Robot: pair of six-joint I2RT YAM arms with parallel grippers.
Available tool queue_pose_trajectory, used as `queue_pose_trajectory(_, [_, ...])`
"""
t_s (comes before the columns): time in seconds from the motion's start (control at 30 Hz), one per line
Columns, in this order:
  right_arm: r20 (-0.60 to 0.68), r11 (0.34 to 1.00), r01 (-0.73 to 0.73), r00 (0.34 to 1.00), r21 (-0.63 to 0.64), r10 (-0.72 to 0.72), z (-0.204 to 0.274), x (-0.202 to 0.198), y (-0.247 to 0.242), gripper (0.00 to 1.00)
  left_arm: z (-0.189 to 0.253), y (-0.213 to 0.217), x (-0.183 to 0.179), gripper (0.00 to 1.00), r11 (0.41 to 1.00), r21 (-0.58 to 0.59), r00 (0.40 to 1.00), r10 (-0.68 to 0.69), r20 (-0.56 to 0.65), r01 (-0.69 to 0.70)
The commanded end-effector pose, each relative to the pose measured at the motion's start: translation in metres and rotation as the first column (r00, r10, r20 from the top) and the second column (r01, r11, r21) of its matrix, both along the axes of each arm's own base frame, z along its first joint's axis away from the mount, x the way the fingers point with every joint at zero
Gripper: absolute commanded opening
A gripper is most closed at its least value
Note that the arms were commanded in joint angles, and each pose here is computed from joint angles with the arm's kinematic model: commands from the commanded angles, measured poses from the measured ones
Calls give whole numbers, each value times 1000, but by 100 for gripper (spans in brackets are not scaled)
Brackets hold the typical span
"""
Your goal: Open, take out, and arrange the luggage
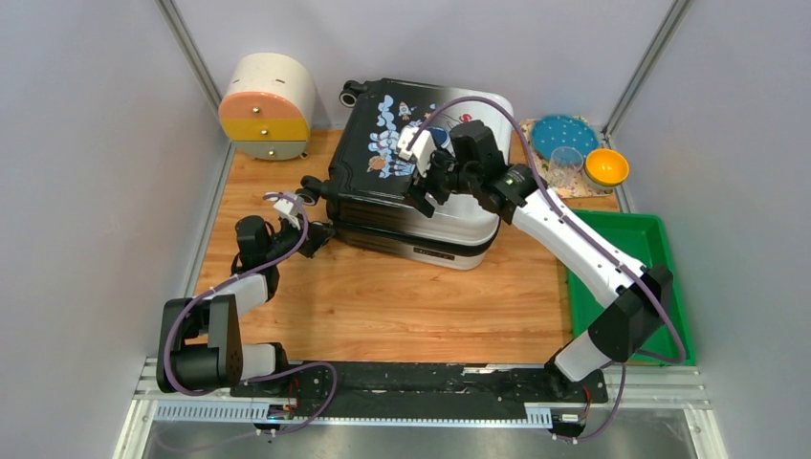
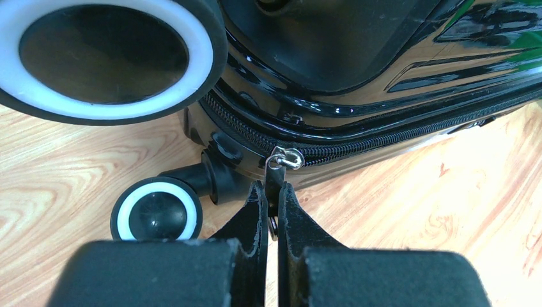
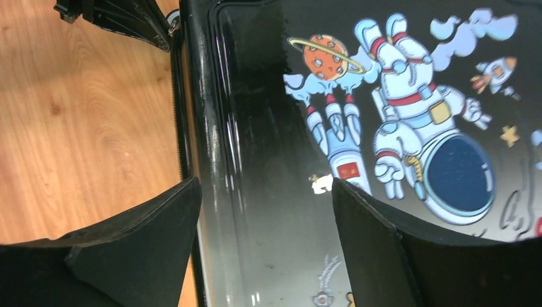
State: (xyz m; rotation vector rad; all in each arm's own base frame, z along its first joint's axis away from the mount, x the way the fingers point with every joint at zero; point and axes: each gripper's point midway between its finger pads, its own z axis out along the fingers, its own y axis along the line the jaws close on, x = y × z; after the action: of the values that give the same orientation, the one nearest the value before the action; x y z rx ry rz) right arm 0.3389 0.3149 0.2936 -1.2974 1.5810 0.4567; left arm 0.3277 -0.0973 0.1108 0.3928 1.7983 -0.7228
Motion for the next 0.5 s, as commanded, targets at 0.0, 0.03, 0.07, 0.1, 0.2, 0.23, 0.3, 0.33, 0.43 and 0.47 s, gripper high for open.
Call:
queue_pose_trajectory(0.0, [-130,974,191,976,125,-175,28,1,-31,79,24,6,11,0,1000,19,994,18,110,-20])
queue_pose_trajectory(0.03, [-179,958,242,960,154,-214,31,1,-44,79,23,7,11,0,1000,17,994,20,107,-22])
queue_pose_trajectory(0.07, [-291,925,315,924,211,-248,34,-4,-53,78,24,6,12,0,1000,17,994,18,110,-20])
queue_pose_trajectory(0.1, [-348,880,420,877,223,-331,28,5,-84,76,25,5,11,0,1000,11,994,15,107,-17])
queue_pose_trajectory(0.2, [-488,655,688,708,313,-511,46,11,-154,73,25,5,12,0,1000,8,994,15,105,-16])
queue_pose_trajectory(0.23, [-503,606,730,670,314,-546,40,4,-172,73,25,6,13,0,1000,9,995,17,103,-18])
queue_pose_trajectory(0.3, [-505,458,840,542,292,-672,29,11,-215,70,25,7,14,0,1000,7,995,25,93,-26])
queue_pose_trajectory(0.33, [-511,430,865,499,257,-700,11,10,-225,70,26,7,14,0,1000,5,995,26,93,-27])
queue_pose_trajectory(0.43, [-512,255,959,282,124,-811,-28,17,-260,68,27,6,14,0,1000,6,995,25,96,-25])
queue_pose_trajectory(0.47, [-506,213,976,206,44,-838,-50,26,-268,66,27,6,15,0,1000,7,995,26,92,-27])
